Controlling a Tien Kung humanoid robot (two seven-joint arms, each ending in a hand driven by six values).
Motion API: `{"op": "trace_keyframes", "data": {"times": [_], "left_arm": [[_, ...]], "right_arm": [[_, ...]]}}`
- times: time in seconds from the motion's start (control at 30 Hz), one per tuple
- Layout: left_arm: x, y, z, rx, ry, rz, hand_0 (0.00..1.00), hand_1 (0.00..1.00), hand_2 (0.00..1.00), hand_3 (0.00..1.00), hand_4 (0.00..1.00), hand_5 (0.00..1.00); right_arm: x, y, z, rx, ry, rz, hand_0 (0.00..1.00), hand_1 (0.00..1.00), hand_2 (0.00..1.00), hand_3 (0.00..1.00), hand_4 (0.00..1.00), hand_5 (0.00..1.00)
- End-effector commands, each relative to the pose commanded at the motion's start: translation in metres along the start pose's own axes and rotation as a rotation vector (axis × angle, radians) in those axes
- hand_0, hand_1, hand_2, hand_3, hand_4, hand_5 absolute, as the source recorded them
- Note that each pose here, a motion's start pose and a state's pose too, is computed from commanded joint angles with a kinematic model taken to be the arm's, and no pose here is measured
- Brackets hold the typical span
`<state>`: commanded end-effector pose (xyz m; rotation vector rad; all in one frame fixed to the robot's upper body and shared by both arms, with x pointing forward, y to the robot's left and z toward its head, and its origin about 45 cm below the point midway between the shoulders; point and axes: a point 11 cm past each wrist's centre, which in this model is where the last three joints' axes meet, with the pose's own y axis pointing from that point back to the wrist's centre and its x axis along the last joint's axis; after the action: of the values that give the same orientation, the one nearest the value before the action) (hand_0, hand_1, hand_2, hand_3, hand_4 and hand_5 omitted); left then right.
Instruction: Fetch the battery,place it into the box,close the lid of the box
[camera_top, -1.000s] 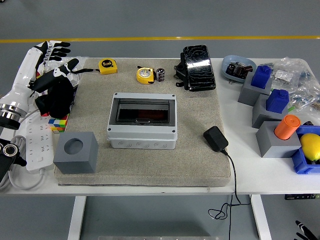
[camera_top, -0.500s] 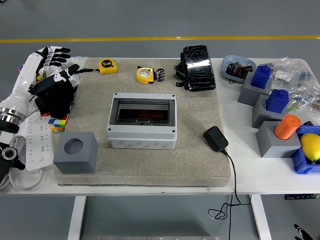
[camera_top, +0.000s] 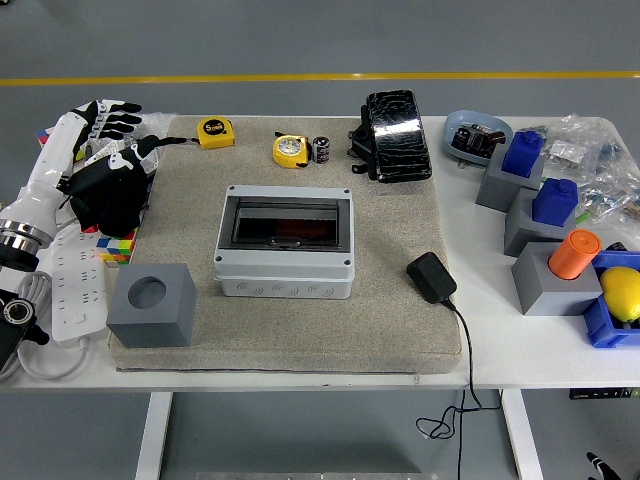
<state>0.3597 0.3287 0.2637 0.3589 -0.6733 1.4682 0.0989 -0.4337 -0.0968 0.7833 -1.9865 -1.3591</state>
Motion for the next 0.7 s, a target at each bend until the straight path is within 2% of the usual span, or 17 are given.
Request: {"op": "trace_keyframes", "data": {"times": [0.5,0.53,0.63,0.7], "left_arm": [[-0.005,0.005,-0.005,0.010,0.010,-0.018,0.607,0.661,0.688,0.718,0.998,0.775],[-0.004,0.005,-0.004,0.009,0.009,-0.017,0.605,0.661,0.687,0.718,0.998,0.811],[-0.003,0.004,-0.003,0.004,0.009,-0.015,0.605,0.661,0.687,0.718,0.998,0.811],[-0.002,-0.003,0.004,-0.021,0.009,-0.013,0.605,0.661,0.687,0.718,0.998,0.811]], "right_arm": [[-0.001,-0.001,0.010,-0.014,0.008,0.012,0.662,0.668,0.674,0.559,0.960,0.473],[-0.001,-0.001,0.010,-0.014,0.008,0.012,0.662,0.668,0.674,0.557,0.960,0.475],[-0.002,-0.001,0.008,-0.013,0.006,0.011,0.662,0.668,0.674,0.557,0.960,0.475],[-0.011,0.000,0.000,-0.004,-0.004,-0.006,0.662,0.668,0.674,0.557,0.960,0.475]]}}
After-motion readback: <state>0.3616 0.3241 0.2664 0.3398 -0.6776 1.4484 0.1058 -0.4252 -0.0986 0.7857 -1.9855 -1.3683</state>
